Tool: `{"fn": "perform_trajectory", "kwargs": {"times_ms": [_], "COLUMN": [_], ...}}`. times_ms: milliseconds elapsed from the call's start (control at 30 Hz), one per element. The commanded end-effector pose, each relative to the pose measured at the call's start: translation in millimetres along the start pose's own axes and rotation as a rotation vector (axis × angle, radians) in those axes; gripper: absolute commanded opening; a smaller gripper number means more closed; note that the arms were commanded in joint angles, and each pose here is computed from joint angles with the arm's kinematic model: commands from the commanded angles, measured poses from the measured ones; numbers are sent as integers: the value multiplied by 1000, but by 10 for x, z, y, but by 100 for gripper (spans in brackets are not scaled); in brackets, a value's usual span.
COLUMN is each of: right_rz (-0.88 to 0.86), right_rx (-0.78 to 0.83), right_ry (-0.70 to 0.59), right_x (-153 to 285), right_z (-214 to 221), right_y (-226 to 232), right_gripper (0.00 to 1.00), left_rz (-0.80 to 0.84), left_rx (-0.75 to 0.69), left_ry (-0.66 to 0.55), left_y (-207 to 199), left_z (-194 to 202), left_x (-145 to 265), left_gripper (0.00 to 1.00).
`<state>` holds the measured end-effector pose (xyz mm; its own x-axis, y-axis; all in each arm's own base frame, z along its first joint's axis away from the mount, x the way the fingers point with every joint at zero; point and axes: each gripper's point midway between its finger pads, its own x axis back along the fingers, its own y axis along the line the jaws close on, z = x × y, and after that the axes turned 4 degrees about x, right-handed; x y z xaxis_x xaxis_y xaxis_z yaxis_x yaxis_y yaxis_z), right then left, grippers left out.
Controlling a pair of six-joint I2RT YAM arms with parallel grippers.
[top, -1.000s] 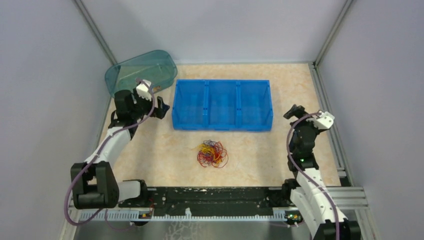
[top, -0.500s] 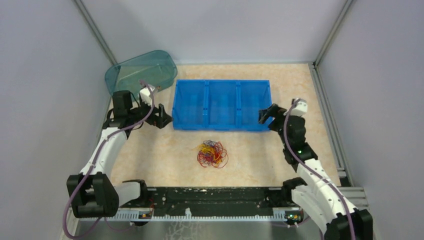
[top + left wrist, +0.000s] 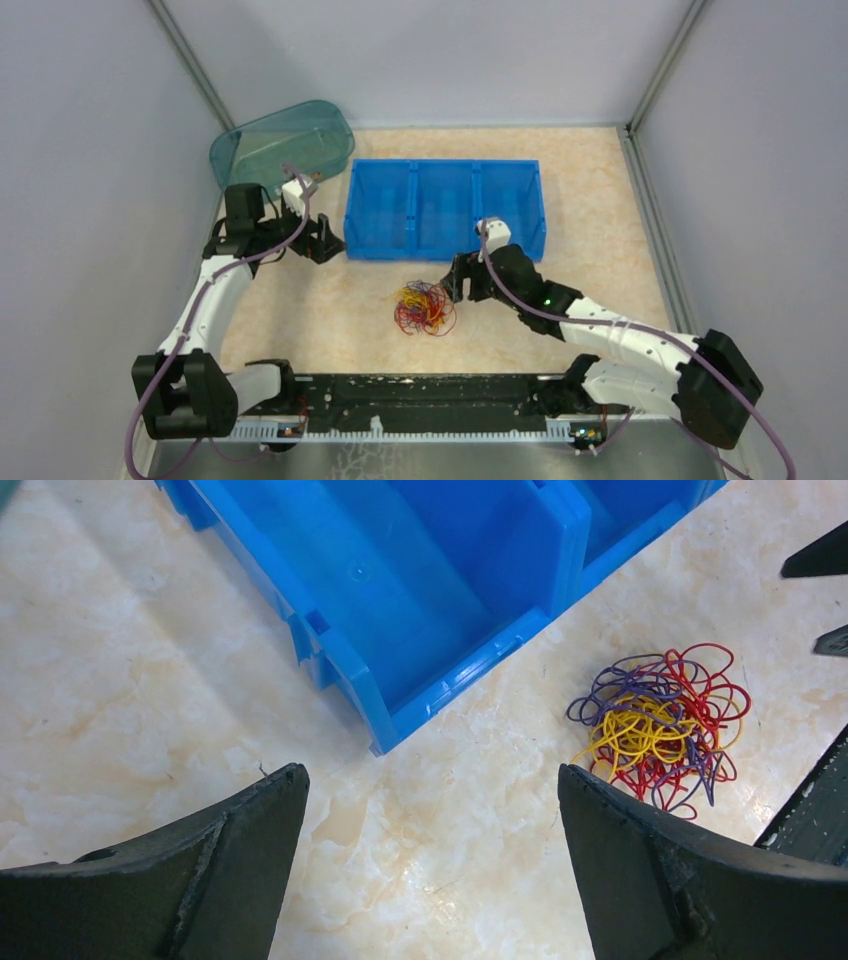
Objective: Untangle the cables
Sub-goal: Pick up the cable at the corner of the board.
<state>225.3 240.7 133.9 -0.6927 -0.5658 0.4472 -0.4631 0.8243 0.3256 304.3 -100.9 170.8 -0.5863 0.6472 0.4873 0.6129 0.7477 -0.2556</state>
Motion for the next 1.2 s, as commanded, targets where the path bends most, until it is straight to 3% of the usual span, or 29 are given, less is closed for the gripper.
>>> {"fn": "perform_trajectory", "kwargs": {"times_ms": [0, 267, 567, 867, 1167], "right_rz": [-116, -174, -140, -210, -443], "right_rx": [8, 20, 57, 64, 70], "right_ry": [11, 74, 120, 93, 20], "right_x": [-133, -310, -495, -478, -180], "right_z": [-76, 113, 237, 96, -396], "right_y": [349, 450, 385, 549, 1093], "right_gripper": [71, 48, 33, 3, 0], "left_rz": [27, 21, 40, 67, 172], "left_rx": [-48, -64, -76, -78, -154], "left_ry": [-37, -33, -41, -41, -62], "left_y": [-90, -113, -184, -262, -552], "left_z": [-172, -170, -185, -172, -229], "left_x": [95, 144, 187, 218, 357], "left_gripper": [100, 100, 100, 100, 100]}}
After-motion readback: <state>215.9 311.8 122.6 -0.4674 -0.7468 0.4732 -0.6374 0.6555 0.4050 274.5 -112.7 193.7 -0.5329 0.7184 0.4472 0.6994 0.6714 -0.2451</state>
